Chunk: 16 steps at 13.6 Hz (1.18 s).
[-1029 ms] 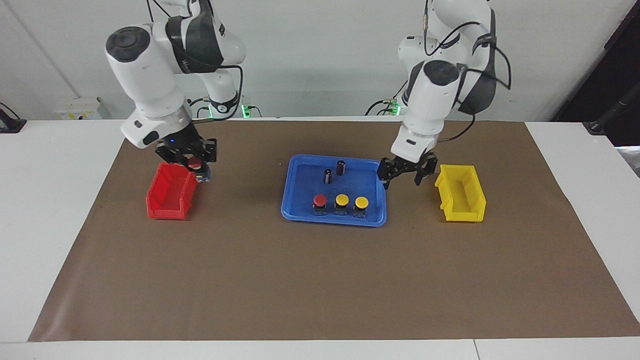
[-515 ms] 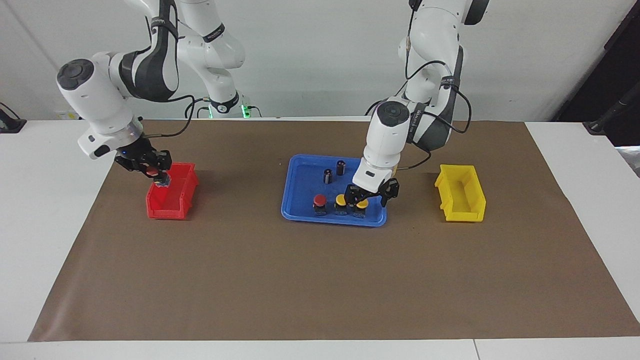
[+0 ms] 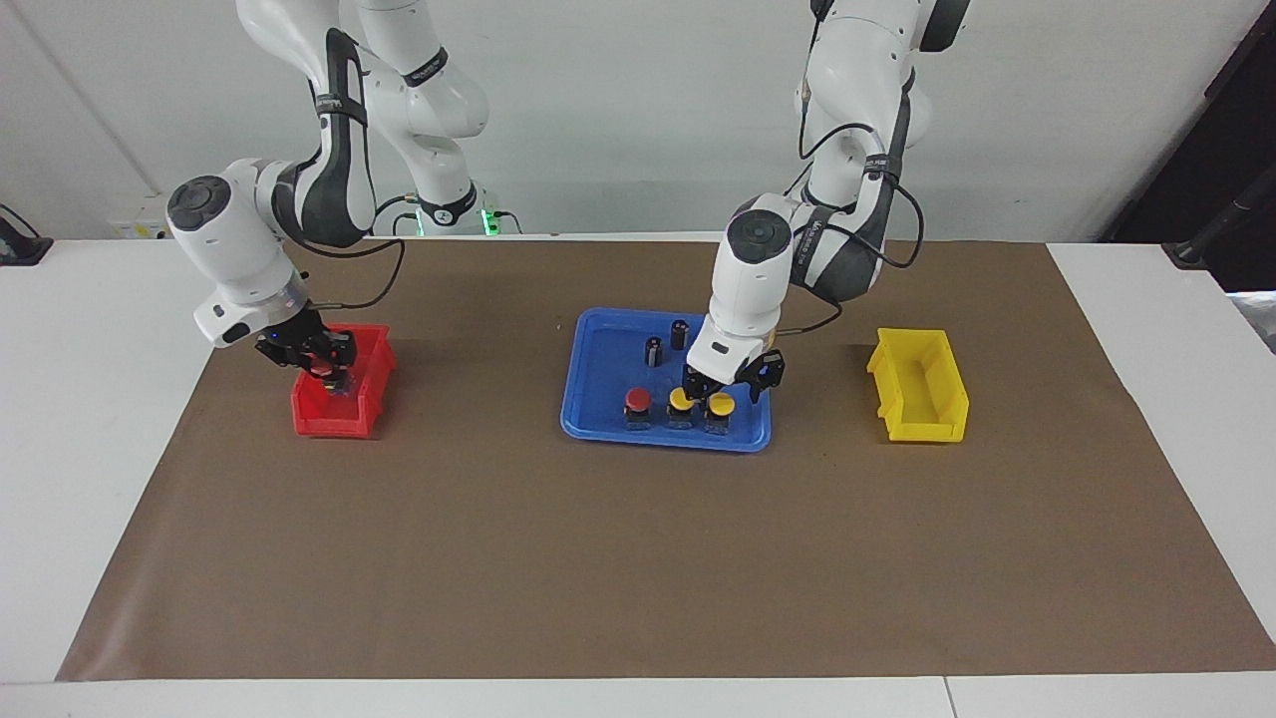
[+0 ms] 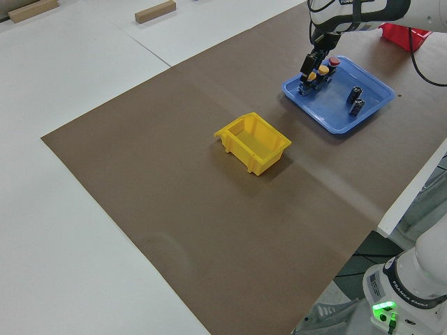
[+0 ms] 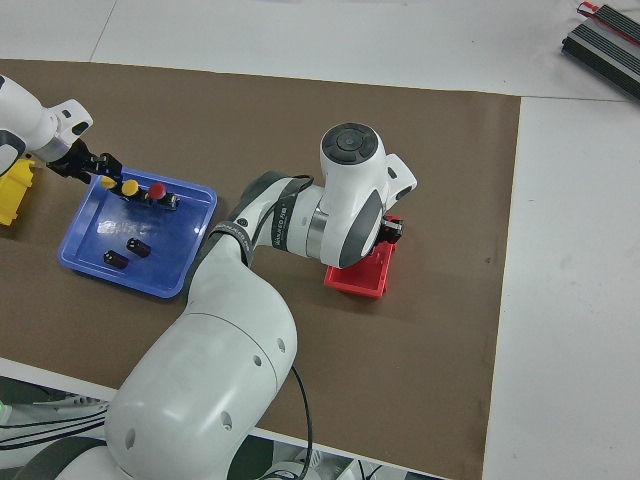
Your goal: Sort red and yellow buttons by color
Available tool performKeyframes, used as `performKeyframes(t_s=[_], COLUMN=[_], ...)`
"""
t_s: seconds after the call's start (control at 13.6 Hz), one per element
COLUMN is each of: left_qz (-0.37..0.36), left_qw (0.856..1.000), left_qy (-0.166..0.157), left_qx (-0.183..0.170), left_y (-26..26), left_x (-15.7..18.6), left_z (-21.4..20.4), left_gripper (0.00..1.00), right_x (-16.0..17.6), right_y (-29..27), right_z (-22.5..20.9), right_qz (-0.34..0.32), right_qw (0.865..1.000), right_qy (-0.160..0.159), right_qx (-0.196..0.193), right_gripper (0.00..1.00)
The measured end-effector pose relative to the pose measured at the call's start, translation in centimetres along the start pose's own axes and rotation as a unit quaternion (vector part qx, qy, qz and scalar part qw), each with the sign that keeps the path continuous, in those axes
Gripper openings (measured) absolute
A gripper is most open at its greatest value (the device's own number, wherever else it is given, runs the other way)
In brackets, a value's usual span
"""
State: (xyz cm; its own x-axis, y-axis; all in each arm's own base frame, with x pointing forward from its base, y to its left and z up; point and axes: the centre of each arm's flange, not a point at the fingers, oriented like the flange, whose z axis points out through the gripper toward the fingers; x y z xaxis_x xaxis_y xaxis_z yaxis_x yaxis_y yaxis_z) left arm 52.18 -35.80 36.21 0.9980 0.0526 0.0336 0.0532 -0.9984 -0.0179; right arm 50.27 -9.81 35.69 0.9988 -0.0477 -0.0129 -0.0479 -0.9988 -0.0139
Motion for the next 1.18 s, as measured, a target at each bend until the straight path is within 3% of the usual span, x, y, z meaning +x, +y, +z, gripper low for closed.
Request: performKeyframes(t_s=[0.07, 0.22, 0.29, 0.44, 0.66, 0.81, 0.96, 1.18], left_qz=[0.000, -0.001, -0.001, -0.001, -0.003, -0.004, -0.009, -0.006], left_qw=[1.000, 1.000, 1.000, 1.000, 1.000, 1.000, 1.000, 0.998], left_qy=[0.000, 0.000, 0.000, 0.000, 0.001, -0.002, -0.014, -0.032], left_qx=[0.000, 0.001, 0.001, 0.001, 0.000, 0.003, 0.016, 0.053], left_y=[0.0, -0.1, -0.1, -0.1, -0.1, -0.1, -0.3, -3.2], left_x=[0.0, 0.0, 0.1, 0.1, 0.1, 0.2, 0.7, 0.6], left_z=[0.0, 0.0, 0.0, 0.0, 0.0, -0.8, -4.8, -12.2], left_gripper=[0.77, 0.58, 0.58, 0.43, 0.42, 0.42, 0.42, 0.42], right_x=[-0.2, -0.2, -0.2, -0.4, -0.6, -0.6, -0.6, -0.4], right_y=[0.2, 0.3, 0.2, -0.2, -0.8, -0.8, -0.8, -0.8], right_z=[0.3, 0.5, 0.5, 0.8, 1.2, 1.3, 1.3, 0.9], right_qz=[0.000, 0.000, -0.001, -0.005, -0.011, -0.011, -0.011, -0.012], right_qw=[1.000, 1.000, 1.000, 1.000, 1.000, 1.000, 1.000, 1.000], right_qy=[-0.002, -0.003, -0.004, -0.007, -0.012, -0.012, -0.012, -0.011], right_qx=[0.000, 0.001, 0.001, 0.001, 0.001, 0.001, 0.001, 0.001], right_gripper=[0.37, 0.37, 0.37, 0.37, 0.37, 0.44, 0.62, 0.67])
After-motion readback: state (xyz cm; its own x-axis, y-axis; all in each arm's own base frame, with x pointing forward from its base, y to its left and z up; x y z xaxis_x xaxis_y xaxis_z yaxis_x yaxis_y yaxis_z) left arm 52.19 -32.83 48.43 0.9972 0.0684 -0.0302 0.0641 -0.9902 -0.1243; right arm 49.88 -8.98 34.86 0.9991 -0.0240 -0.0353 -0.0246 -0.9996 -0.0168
